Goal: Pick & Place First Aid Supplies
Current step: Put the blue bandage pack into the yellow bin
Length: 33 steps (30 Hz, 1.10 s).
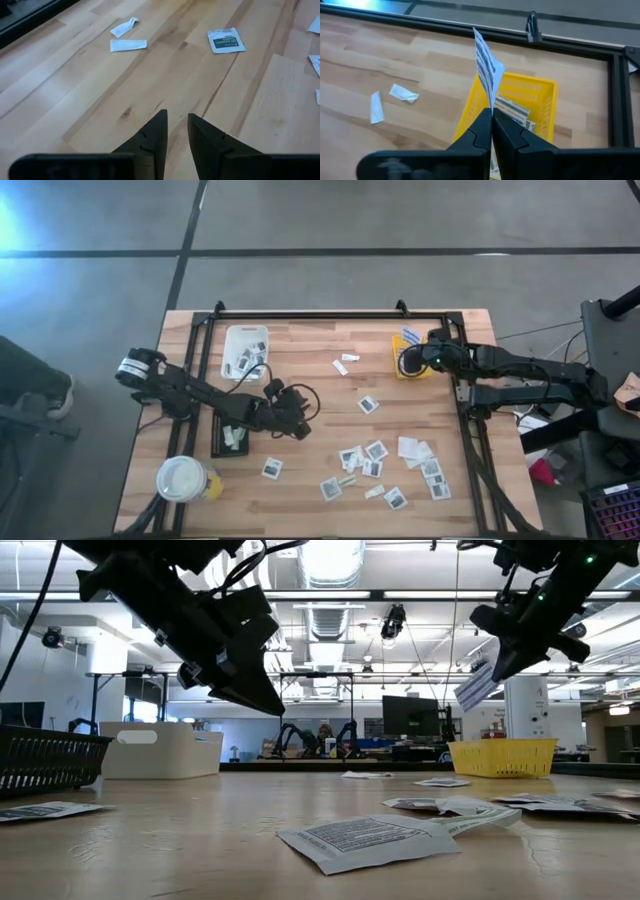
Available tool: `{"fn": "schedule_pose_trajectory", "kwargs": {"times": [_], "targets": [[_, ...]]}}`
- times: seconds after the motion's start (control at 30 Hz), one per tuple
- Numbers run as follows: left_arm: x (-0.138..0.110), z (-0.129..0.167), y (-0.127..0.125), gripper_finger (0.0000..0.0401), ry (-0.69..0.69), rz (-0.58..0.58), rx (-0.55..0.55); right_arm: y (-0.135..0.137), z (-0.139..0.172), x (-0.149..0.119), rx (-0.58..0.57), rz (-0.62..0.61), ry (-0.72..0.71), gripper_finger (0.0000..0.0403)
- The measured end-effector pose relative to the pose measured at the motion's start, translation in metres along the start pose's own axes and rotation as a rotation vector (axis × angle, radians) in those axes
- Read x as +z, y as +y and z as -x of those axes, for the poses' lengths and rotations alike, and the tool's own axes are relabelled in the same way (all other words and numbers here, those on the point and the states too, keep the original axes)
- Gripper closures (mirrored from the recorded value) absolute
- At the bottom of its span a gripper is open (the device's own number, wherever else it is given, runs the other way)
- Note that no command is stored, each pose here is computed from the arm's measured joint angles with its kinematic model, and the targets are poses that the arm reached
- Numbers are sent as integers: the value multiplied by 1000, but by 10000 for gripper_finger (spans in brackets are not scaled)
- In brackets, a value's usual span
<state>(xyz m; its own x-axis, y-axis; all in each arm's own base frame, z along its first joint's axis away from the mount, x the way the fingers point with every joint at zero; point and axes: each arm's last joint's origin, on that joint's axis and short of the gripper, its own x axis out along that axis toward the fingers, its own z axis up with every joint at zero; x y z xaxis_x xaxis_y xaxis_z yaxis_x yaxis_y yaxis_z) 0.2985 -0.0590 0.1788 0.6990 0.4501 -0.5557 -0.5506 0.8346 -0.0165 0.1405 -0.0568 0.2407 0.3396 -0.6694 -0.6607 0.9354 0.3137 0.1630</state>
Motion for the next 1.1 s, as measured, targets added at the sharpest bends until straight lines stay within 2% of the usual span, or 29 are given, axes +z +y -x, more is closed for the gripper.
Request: {"fn": "schedule_pose_trajectory", "kwargs": {"times": [0.2,0.57,1.1], "targets": [[0,0,0,314,0,0,0,-4,-7,-8,-60,-23,-18,395],[0,0,0,314,1,-1,0,-13,-19,-27,-117,-206,-1,394],[0,0,0,314,0,6,-2,-7,-34,-46,-45,-272,101,394]]}}
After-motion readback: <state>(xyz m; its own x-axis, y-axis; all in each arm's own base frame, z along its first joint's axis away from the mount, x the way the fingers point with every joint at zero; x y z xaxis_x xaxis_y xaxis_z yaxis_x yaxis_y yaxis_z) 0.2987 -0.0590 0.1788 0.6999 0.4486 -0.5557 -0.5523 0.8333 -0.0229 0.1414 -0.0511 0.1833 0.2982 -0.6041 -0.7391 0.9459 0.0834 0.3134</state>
